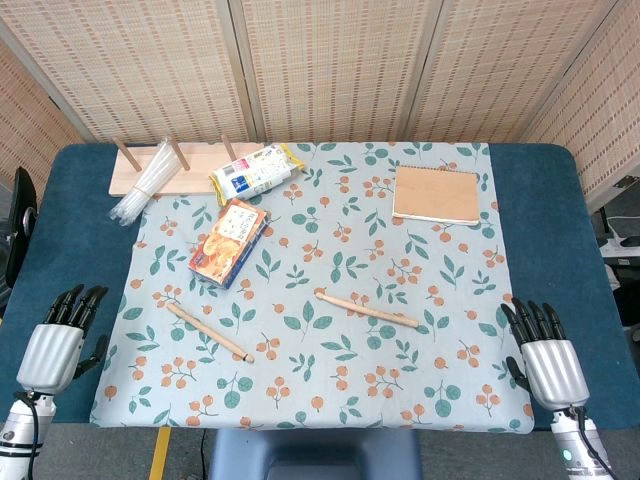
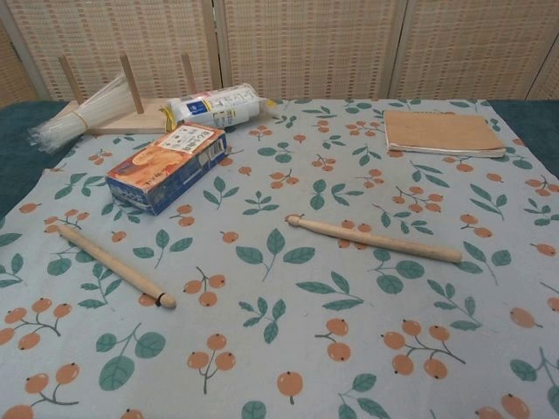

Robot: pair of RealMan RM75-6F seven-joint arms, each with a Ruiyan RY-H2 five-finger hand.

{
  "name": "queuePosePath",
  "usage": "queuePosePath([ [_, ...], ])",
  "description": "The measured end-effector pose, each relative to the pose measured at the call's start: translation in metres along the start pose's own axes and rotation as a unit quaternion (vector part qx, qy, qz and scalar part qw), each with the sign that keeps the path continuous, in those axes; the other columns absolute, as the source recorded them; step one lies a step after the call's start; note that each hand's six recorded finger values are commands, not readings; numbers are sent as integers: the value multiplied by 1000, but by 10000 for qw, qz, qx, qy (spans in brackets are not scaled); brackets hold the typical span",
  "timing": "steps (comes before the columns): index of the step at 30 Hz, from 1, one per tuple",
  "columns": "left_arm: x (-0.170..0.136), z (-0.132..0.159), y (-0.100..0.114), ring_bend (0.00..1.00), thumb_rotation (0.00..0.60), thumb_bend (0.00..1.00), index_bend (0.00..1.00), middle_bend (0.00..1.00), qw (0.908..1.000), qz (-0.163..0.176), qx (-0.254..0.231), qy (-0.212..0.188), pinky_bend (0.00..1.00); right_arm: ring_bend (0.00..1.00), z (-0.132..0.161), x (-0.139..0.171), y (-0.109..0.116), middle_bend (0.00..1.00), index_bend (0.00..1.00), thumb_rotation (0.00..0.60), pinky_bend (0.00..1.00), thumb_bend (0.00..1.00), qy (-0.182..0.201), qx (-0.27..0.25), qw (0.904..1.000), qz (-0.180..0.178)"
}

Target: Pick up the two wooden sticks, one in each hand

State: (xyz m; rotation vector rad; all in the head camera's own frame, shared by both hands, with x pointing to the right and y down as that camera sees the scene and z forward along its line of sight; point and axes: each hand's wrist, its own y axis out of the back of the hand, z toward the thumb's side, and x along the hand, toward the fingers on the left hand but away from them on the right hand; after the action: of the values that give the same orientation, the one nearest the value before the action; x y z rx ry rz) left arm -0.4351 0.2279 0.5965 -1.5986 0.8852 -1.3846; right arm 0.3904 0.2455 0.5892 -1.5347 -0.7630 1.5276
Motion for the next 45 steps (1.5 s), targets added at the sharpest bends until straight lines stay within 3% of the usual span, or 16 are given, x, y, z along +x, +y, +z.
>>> queuePosePath([
  [4,-1,9,-5,37,600,490,36,96,9998,-93,-27,-185,125,0,2,0,3,18,0,600,0,304,87,-98,9999,-60],
  [9,4,36,-18,44,600,507,118,163,9970,-255,-23,-726,124,0,5,1,10,19,0,600,0,305,143,-306,9992,-201],
  [12,14,56,-32,57,600,507,126,189,9934,-333,76,-1093,121,0,7,3,15,19,0,600,0,305,210,-418,9986,-263],
  [17,35,74,-51,68,600,530,136,211,9896,-423,310,-1339,116,0,7,4,15,19,0,600,0,304,225,-403,9986,-271],
  [25,61,100,-82,72,600,547,174,228,9768,-832,671,-1856,116,0,10,2,1,19,0,600,0,304,287,-301,9991,111],
  [36,73,105,-110,79,600,511,186,235,9691,-1061,952,-2014,124,0,11,2,4,19,0,600,0,304,313,-407,9986,87],
  [45,81,91,-114,138,600,509,361,362,9691,-906,1442,-1787,133,0,12,4,4,19,0,600,0,305,359,-454,9982,157],
])
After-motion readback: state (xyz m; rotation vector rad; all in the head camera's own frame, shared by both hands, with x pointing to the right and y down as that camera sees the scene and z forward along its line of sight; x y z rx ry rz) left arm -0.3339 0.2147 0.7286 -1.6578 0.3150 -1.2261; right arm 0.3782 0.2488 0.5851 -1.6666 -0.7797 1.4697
